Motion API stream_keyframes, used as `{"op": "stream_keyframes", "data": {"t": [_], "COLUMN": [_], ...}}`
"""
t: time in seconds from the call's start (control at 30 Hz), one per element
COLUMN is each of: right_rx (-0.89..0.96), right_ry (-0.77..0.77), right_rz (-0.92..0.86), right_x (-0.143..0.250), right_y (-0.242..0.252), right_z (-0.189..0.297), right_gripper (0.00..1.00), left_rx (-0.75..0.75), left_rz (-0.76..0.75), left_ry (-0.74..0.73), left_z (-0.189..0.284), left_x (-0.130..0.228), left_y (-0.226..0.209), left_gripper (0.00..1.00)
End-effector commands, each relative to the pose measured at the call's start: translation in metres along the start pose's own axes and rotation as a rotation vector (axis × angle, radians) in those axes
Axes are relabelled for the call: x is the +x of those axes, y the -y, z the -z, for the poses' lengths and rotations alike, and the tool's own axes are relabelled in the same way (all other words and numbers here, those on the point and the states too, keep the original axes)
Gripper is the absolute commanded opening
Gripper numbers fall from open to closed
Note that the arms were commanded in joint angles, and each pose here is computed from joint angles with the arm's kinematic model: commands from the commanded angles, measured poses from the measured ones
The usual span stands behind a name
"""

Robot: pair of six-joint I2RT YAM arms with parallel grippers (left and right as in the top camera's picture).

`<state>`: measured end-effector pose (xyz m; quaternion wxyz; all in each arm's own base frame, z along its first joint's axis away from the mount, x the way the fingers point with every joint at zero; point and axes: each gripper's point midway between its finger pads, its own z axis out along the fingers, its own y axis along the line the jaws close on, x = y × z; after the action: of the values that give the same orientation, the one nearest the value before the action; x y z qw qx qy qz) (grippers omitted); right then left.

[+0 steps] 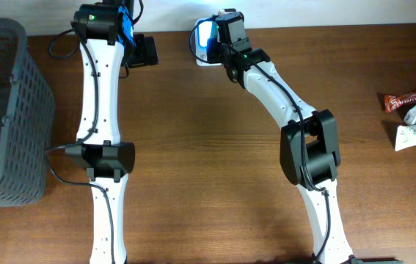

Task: Scan the item barcode
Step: 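Carry the tissue pack right and drop it beside the other items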

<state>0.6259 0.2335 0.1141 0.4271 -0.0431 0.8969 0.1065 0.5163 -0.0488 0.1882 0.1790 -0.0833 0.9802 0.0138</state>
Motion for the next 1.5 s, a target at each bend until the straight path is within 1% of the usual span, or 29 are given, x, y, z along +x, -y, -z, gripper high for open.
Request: {"op": "stream_keyframes", "data": {"t": [0.0, 0.13, 0.23, 0.27, 0.3, 0.33, 0.4, 0.43, 0.5, 0.57, 0.6, 0.67, 0.73, 0.8, 1.0, 1.03, 1.13, 1.17, 1.23, 1.3, 1.33, 1.47], "right_rx": [0.031, 0.164, 0.29, 0.342, 0.415, 0.494, 0.615, 0.656, 0.835, 0.92, 0.974, 1.018, 1.077, 1.083, 1.091, 1.092, 1.094, 1.094, 1.084, 1.055, 1.049, 1.05], "right_ry": [0.036, 0.063, 0.063, 0.048, 0.014, -0.032, -0.12, -0.148, -0.219, -0.25, -0.268, -0.282, -0.288, -0.305, -0.343, -0.344, -0.345, -0.345, -0.347, -0.353, -0.363, -0.407], "right_rz": [-0.004, -0.036, -0.08, -0.101, -0.128, -0.157, -0.203, -0.226, -0.359, -0.46, -0.545, -0.617, -0.742, -0.813, -0.902, -0.904, -0.907, -0.906, -0.909, -0.92, -0.923, -0.926], "right_x": [-0.023, -0.045, -0.062, -0.064, -0.06, -0.051, -0.028, -0.02, 0.011, 0.031, 0.046, 0.06, 0.08, 0.097, 0.131, 0.133, 0.135, 0.135, 0.135, 0.136, 0.137, 0.143], "right_y": [0.009, 0.053, 0.111, 0.137, 0.173, 0.21, 0.265, 0.281, 0.343, 0.38, 0.409, 0.429, 0.454, 0.47, 0.494, 0.495, 0.496, 0.496, 0.495, 0.492, 0.49, 0.483], "right_z": [0.016, 0.04, 0.072, 0.085, 0.101, 0.115, 0.137, 0.145, 0.181, 0.207, 0.227, 0.245, 0.267, 0.277, 0.29, 0.289, 0.29, 0.29, 0.288, 0.284, 0.284, 0.29], "right_gripper": [0.04, 0.04, 0.04, 0.04, 0.04, 0.04, 0.04, 0.04, 0.04, 0.04, 0.04, 0.04, 0.04, 0.04, 0.04, 0.08, 0.12, 0.29, 0.53, 0.65, 0.68, 0.68], "left_rx": [0.002, 0.003, 0.003, 0.002, 0.002, 0.003, 0.003, 0.003, 0.003, 0.002, 0.003, 0.003, 0.002, 0.003, 0.002, 0.003, 0.003, 0.002, 0.002, 0.003, 0.002, 0.003], "left_rz": [-0.004, -0.004, -0.004, -0.004, -0.004, -0.004, -0.004, -0.004, -0.004, -0.004, -0.004, -0.004, -0.004, -0.004, -0.004, -0.004, -0.004, -0.004, -0.004, -0.004, -0.004, -0.004], "left_ry": [-0.011, -0.012, -0.011, -0.011, -0.011, -0.011, -0.012, -0.012, -0.011, -0.011, -0.011, -0.011, -0.011, -0.012, -0.011, -0.011, -0.011, -0.011, -0.011, -0.012, -0.011, -0.011], "left_z": [-0.005, -0.005, -0.005, -0.005, -0.005, -0.005, -0.005, -0.005, -0.005, -0.005, -0.005, -0.005, -0.005, -0.005, -0.005, -0.005, -0.005, -0.005, -0.005, -0.005, -0.005, -0.005], "left_x": [0.001, 0.001, 0.001, 0.001, 0.001, 0.001, 0.001, 0.001, 0.001, 0.001, 0.001, 0.001, 0.001, 0.001, 0.001, 0.001, 0.001, 0.001, 0.001, 0.001, 0.001, 0.001], "left_y": [-0.002, -0.002, -0.002, -0.002, -0.002, -0.002, -0.002, -0.002, -0.002, -0.002, -0.002, -0.002, -0.002, -0.002, -0.002, -0.002, -0.002, -0.002, -0.002, -0.002, -0.002, -0.002], "left_gripper": [0.99, 0.99, 0.99, 0.99, 0.99, 0.99, 0.99, 0.99, 0.99, 0.99, 0.99, 0.99, 0.99, 0.99, 0.99, 0.99, 0.99, 0.99, 0.99, 0.99, 0.99, 0.99]}}
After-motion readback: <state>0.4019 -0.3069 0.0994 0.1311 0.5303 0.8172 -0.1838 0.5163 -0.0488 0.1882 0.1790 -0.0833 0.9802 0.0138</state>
